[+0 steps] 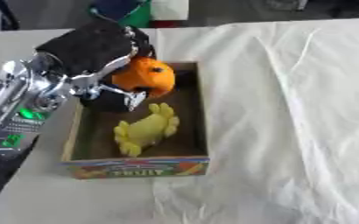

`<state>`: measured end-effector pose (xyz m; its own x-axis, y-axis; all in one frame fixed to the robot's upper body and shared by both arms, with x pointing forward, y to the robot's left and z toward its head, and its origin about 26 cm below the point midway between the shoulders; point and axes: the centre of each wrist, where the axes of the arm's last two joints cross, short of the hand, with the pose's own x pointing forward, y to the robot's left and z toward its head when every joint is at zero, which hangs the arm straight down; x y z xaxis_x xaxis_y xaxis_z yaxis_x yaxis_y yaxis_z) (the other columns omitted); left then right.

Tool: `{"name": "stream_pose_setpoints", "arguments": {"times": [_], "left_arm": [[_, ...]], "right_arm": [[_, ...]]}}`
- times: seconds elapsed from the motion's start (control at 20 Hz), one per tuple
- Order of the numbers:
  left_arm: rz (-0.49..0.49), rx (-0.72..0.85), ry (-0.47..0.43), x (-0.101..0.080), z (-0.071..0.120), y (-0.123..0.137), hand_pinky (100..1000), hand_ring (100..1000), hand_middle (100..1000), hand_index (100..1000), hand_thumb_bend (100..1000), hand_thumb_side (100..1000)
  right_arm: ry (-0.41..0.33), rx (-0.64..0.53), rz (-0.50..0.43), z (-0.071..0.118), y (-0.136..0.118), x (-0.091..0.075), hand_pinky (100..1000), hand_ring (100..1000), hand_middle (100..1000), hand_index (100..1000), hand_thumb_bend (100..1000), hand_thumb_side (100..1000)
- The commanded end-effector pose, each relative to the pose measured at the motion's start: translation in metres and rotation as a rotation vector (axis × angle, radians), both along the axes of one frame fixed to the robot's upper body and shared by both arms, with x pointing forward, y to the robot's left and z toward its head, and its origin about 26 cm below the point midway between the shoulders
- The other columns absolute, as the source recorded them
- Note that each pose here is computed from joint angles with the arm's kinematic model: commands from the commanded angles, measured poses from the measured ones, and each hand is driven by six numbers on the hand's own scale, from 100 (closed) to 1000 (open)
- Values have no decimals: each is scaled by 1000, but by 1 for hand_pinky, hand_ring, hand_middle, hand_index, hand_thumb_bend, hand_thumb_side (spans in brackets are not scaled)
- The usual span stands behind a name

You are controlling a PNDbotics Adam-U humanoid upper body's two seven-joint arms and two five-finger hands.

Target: Pick up objects on the table and place them in the box.

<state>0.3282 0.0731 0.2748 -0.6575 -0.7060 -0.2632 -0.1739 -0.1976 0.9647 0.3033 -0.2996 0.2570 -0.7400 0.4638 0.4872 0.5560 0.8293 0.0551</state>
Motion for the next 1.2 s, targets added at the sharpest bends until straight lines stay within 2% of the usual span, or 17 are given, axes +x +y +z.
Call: {"name": "stream_pose_setpoints", "arguments": {"times": [0.05,0.2,0.25,0.3,0.35,0.4,0.45,0.5,0.55,0.6,0.75,0.85,0.9,1.2], "left_arm": [[3,41,1,2,-2,-4,453,642,607,724,100,169],[7,88,19,5,-6,-5,519,717,693,816,104,160],[7,104,24,5,-6,-5,536,736,714,832,129,208],[8,118,27,5,-5,-5,574,774,755,869,239,362],[11,129,28,5,-5,-5,586,783,763,877,280,404],[14,138,27,5,-4,-4,630,823,799,907,441,538],[20,147,22,4,-2,-4,651,841,817,917,502,591],[26,156,16,4,-1,-3,693,877,849,939,630,692],[34,167,9,4,0,-3,701,884,855,943,669,720],[42,176,0,4,1,-2,721,900,868,953,780,798],[72,178,-44,2,6,1,756,925,890,970,965,895],[94,160,-81,1,11,5,759,927,891,969,1000,936],[103,147,-100,1,13,7,754,922,886,965,1000,990],[149,-101,-285,-15,44,28,694,875,841,933,998,1000]], "right_arm": [[-32,-18,2,10,0,-4,634,671,554,694,100,608],[-31,-17,0,9,-1,-4,634,670,554,693,100,608],[-30,-17,0,9,-1,-4,634,670,554,693,100,608],[-30,-17,0,9,-1,-4,634,670,554,693,100,608],[-30,-17,-1,9,-1,-4,634,670,554,693,100,608],[-29,-17,-1,9,-1,-4,634,670,553,693,100,608],[-29,-18,-2,9,-1,-4,634,670,553,693,100,608],[-29,-18,-2,9,-1,-4,634,670,553,693,100,608],[-29,-18,-2,8,-1,-4,634,670,553,693,100,608],[-29,-17,-3,8,-1,-4,634,670,553,693,100,608],[-29,-17,-4,8,-1,-4,634,670,554,693,100,608],[-31,-17,-4,9,-1,-4,634,670,554,693,100,607],[-32,-17,-5,9,-1,-4,634,670,554,693,100,607],[-38,-16,-8,10,-2,-4,633,670,554,693,100,607]]}}
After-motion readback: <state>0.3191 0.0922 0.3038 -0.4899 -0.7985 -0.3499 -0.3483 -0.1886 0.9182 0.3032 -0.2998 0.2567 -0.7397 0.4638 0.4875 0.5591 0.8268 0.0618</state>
